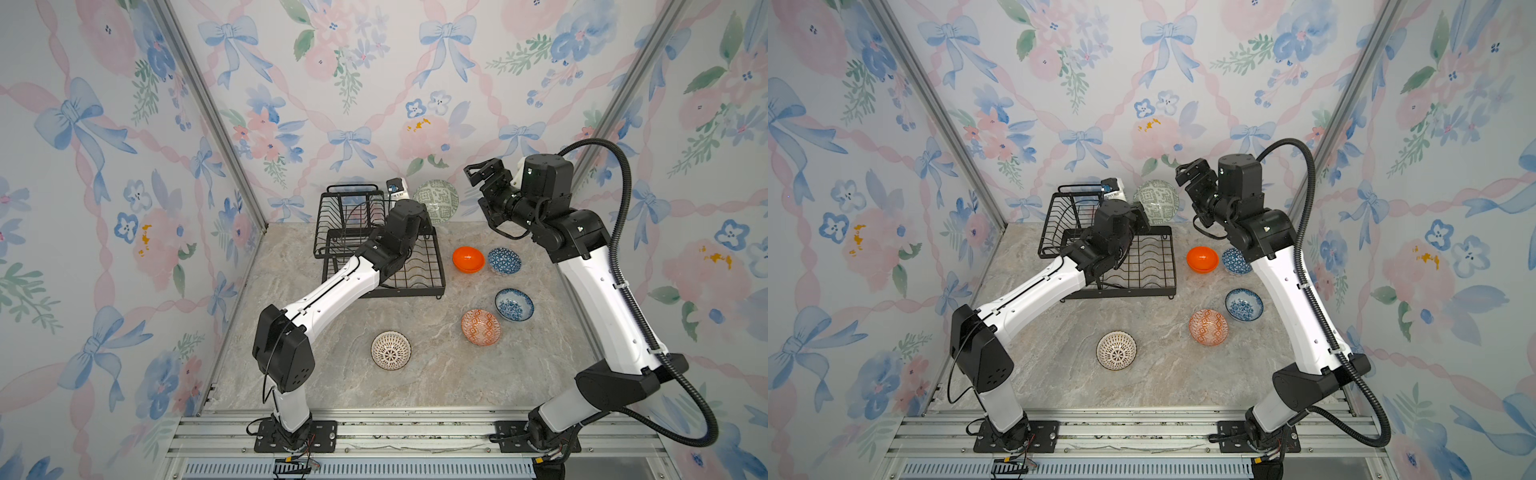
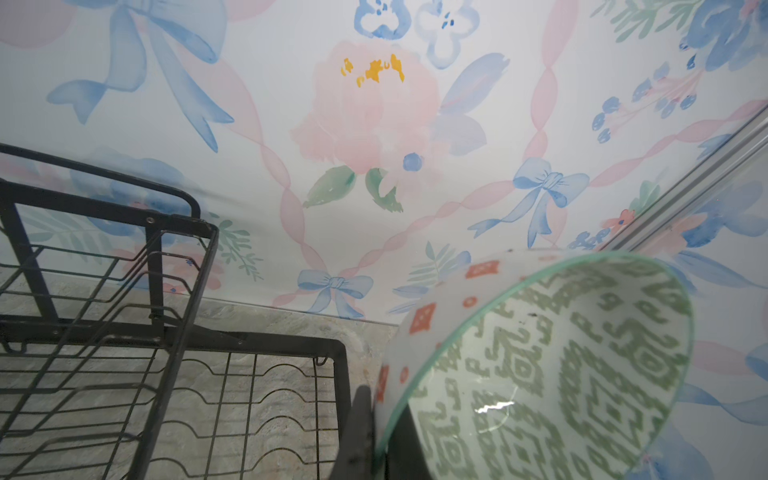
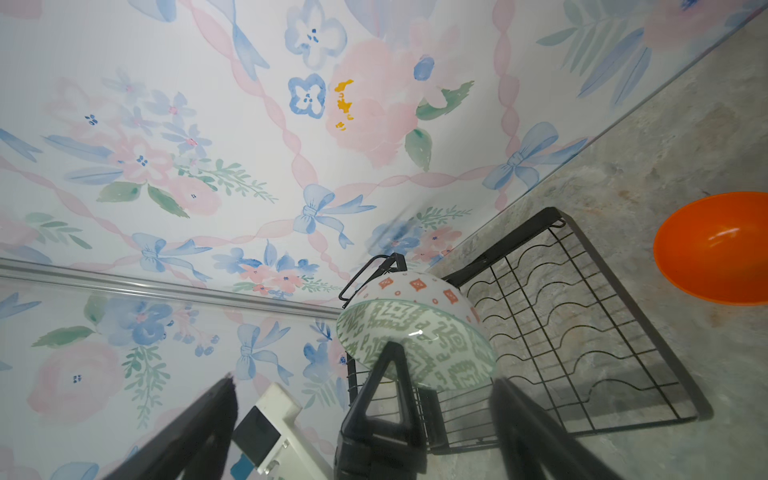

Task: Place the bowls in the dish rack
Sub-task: 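Hold green-patterned bowl above rack with left gripper while right gripper grasps its rim, then open left gripper and draw it back while right gripper holds the bowl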

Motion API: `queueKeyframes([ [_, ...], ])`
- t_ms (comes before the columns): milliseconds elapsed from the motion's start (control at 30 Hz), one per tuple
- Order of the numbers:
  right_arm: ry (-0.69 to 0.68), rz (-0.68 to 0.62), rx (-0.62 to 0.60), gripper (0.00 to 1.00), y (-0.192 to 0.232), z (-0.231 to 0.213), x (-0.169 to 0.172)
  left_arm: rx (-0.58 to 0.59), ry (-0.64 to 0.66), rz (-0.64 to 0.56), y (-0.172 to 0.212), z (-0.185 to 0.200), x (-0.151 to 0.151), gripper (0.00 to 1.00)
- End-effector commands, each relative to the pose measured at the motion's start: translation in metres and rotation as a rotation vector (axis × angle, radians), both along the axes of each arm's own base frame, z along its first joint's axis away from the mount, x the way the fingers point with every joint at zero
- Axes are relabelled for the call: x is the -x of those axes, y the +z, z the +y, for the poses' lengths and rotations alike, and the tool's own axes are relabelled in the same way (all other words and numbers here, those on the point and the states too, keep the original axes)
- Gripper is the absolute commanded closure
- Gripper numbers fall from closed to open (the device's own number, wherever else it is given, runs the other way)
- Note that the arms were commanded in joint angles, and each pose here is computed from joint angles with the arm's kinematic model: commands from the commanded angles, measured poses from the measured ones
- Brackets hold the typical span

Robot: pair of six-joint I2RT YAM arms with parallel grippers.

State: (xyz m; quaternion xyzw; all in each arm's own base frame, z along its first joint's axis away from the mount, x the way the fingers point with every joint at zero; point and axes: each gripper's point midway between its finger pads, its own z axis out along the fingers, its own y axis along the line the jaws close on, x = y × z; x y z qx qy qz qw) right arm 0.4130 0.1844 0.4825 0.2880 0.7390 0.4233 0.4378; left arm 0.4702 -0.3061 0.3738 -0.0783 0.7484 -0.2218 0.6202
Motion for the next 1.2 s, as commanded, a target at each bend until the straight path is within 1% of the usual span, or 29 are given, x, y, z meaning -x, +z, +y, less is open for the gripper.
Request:
queueKeyframes([
  [0, 0.004, 0.018, -0.105, 0.03, -0.001, 0.006, -0.012, 0.085, 0.036, -0.179, 0.052, -0.008, 0.0, 1.0],
  [100, 0.001, 0.02, -0.147, 0.03, 0.0, 0.009, -0.017, 0.071, 0.042, -0.179, 0.047, -0.021, -0.004, 1.0],
  [200, -0.003, 0.03, -0.203, 0.03, -0.005, 0.011, -0.023, 0.093, 0.057, -0.166, 0.038, -0.027, -0.008, 1.0],
  [333, -0.035, 0.037, -0.252, 0.03, -0.012, 0.008, -0.033, 0.103, 0.062, -0.178, 0.036, -0.034, -0.008, 1.0],
  [600, -0.075, 0.061, -0.277, 0.03, -0.023, 0.007, -0.043, 0.106, 0.052, -0.178, 0.032, -0.038, 0.003, 1.0],
  [700, -0.1, 0.066, -0.309, 0.01, -0.027, 0.005, -0.047, 0.12, 0.03, -0.171, 0.03, -0.041, 0.009, 1.0],
  [733, -0.099, 0.085, -0.305, 0.0, -0.038, 0.01, -0.057, 0.12, 0.03, -0.171, 0.029, -0.041, 0.012, 1.0],
  [900, -0.102, 0.115, -0.325, 0.08, -0.041, 0.014, -0.063, 0.128, 0.044, -0.161, 0.022, -0.035, 0.018, 1.0],
  [967, -0.114, 0.128, -0.35, 0.17, -0.046, 0.013, -0.067, 0.134, 0.045, -0.163, 0.022, -0.033, 0.02, 1.0],
  [1167, -0.128, 0.168, -0.351, 0.26, -0.055, 0.016, -0.068, 0.121, 0.061, -0.178, 0.024, -0.028, 0.025, 1.0],
])
